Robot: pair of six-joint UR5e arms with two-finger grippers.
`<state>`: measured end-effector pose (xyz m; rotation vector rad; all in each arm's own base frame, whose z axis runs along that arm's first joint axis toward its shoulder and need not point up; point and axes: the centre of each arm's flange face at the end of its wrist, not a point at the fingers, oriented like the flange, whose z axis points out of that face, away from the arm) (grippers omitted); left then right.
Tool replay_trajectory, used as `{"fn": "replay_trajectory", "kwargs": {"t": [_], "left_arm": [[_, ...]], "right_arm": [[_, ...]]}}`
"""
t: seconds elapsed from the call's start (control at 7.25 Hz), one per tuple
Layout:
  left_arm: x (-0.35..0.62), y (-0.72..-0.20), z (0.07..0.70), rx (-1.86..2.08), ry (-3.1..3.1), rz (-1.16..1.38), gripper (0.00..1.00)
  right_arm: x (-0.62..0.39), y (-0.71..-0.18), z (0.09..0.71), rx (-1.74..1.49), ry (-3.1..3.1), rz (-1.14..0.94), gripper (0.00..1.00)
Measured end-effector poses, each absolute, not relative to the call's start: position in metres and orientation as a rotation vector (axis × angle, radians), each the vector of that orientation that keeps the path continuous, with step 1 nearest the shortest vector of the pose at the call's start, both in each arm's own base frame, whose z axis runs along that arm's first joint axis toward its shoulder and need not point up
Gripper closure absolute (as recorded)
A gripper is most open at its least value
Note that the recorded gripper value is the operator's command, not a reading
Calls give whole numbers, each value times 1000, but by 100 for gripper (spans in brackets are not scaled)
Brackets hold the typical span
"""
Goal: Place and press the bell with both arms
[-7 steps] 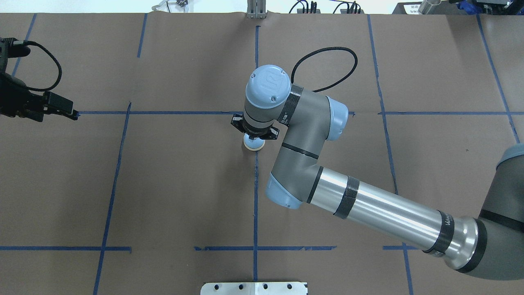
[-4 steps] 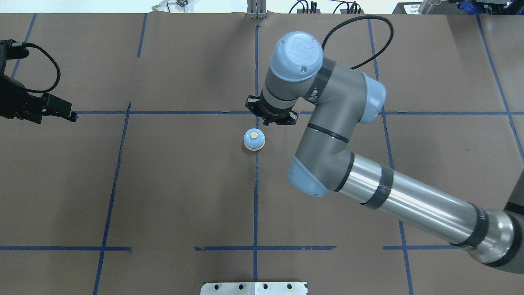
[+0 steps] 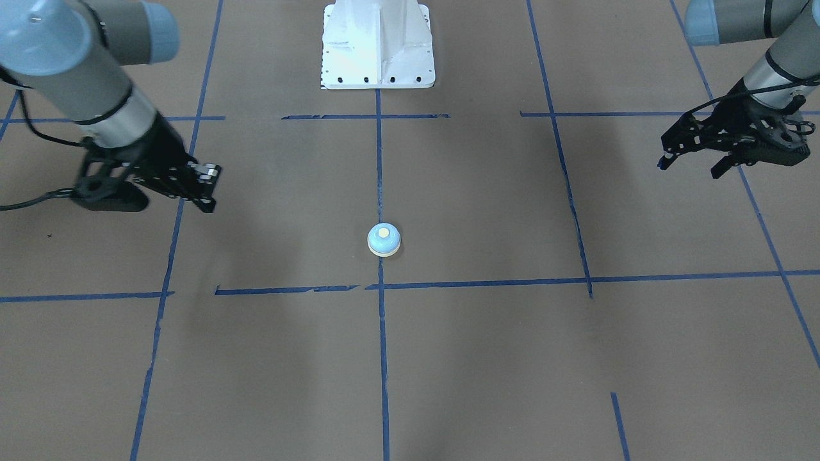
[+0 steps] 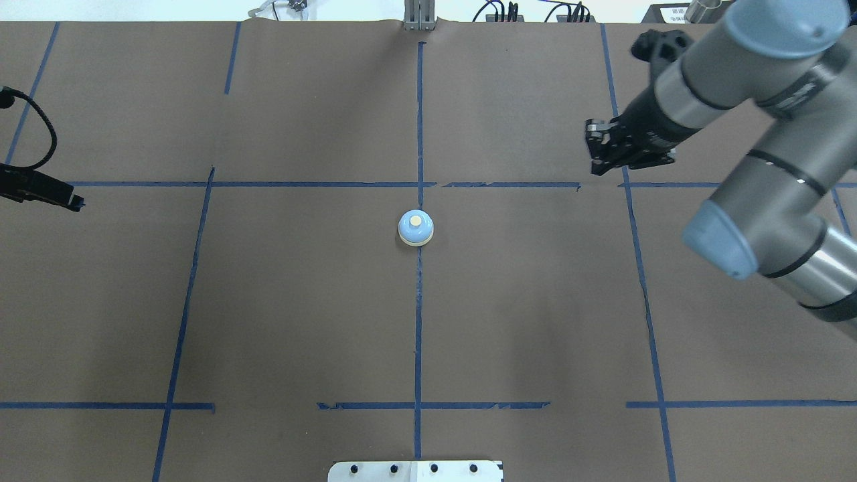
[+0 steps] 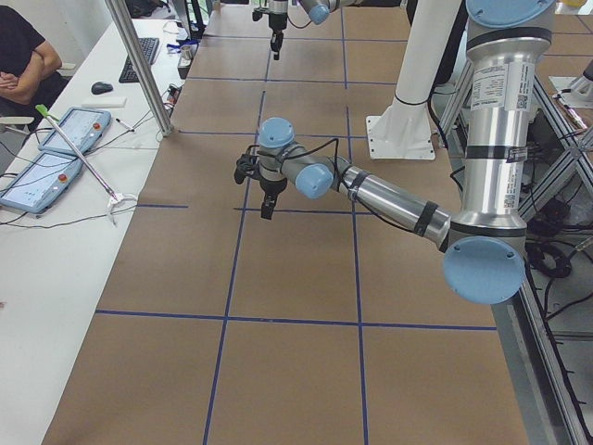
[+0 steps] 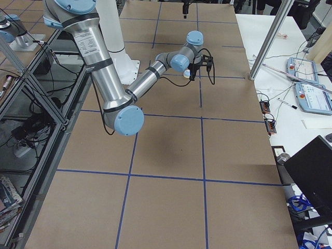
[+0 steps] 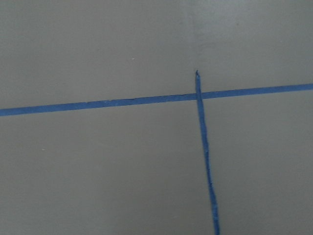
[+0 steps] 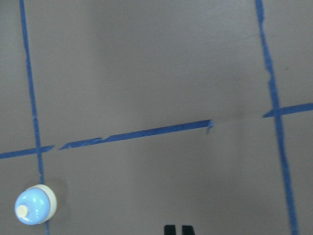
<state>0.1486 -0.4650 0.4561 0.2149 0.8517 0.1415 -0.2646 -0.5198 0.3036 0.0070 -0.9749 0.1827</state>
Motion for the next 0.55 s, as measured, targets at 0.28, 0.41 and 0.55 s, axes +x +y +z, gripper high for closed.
{"fn": "replay_trajectory", "kwargs": {"t": [0.28, 0.41, 0.55], "left_arm": [[89, -461, 490, 259, 783, 207, 0], [52, -461, 505, 271, 738, 251, 0], [17, -459, 517, 270, 702, 290, 0]], "right_arm": [[-136, -524, 386, 23, -982, 153, 0], [-78, -514, 430, 52, -978, 126, 0], [-31, -497, 470, 90, -962, 94, 0]]}}
